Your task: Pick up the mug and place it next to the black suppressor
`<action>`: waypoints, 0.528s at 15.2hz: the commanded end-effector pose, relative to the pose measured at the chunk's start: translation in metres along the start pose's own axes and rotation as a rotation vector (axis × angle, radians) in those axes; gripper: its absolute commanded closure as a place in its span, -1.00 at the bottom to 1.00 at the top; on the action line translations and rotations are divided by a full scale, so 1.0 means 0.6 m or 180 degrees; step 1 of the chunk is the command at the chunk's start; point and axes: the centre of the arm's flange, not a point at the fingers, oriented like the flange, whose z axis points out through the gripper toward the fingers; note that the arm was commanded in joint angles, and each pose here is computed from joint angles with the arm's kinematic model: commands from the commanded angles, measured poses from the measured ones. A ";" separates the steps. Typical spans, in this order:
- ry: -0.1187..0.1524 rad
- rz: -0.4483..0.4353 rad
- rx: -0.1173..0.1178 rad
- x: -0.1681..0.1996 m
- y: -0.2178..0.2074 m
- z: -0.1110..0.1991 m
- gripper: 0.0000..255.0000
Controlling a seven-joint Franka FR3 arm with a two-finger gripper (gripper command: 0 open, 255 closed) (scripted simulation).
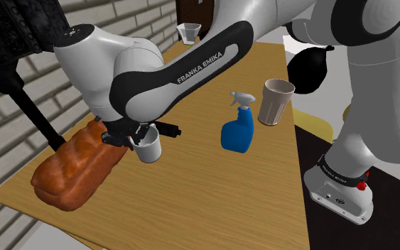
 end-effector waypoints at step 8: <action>0.0001 0.0000 0.0002 -0.004 0.000 0.023 1.00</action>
